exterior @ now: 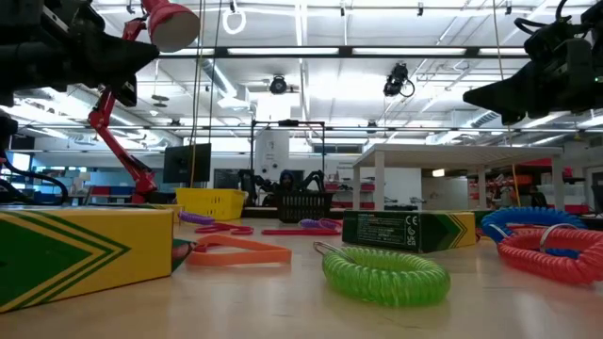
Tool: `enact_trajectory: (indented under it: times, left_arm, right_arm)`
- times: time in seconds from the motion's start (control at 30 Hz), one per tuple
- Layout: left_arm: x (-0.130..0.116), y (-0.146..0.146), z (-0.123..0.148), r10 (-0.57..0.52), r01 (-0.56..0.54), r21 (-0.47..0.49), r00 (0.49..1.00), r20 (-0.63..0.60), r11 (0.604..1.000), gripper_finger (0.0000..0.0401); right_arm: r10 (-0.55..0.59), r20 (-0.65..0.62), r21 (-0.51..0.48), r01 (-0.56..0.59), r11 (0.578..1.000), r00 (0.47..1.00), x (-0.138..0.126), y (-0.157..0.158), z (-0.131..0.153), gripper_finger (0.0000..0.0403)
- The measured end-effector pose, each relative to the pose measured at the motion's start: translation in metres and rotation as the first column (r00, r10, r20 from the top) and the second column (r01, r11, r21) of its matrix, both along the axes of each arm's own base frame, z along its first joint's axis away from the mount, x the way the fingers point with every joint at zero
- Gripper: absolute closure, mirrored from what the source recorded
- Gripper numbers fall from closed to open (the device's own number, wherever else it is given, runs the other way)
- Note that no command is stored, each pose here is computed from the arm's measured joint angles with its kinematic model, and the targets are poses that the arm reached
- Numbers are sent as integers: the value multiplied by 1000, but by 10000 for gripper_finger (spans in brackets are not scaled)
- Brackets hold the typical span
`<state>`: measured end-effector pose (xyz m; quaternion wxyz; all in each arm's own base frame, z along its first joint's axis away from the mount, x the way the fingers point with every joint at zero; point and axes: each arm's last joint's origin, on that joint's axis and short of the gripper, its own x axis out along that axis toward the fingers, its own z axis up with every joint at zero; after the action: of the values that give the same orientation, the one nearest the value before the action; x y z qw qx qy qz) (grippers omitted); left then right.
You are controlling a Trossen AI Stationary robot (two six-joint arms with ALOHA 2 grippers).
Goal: Pick & Place Office Desk Supplies
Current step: Put the middle yellow crayon box into the yellow bin
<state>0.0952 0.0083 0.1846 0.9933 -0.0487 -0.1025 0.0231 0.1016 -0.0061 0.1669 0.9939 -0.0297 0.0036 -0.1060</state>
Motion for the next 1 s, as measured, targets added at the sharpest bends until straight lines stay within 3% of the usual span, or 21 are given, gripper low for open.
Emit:
enact_trajectory:
  times: [0.33,0.5,0.63,0.8,1.0]
  left_arm:
    - [3,0,-4,-9,11,46,998,-56,999,396]
    - [3,2,-4,68,-67,6,997,-48,998,378]
    - [5,1,-6,31,-28,32,996,-79,999,369]
    - [7,0,-9,7,2,83,993,-116,997,387]
    - [11,1,-13,11,5,98,987,-160,995,395]
  right_arm:
    - [-44,3,0,44,999,999,0,-1,0,397]
    - [-43,18,35,42,998,999,0,-1,1,397]
    - [-23,42,44,21,999,999,0,-1,3,397]
    - [49,188,129,-75,989,981,-1,1,15,397]
    - [235,443,24,-274,961,865,-6,7,42,397]
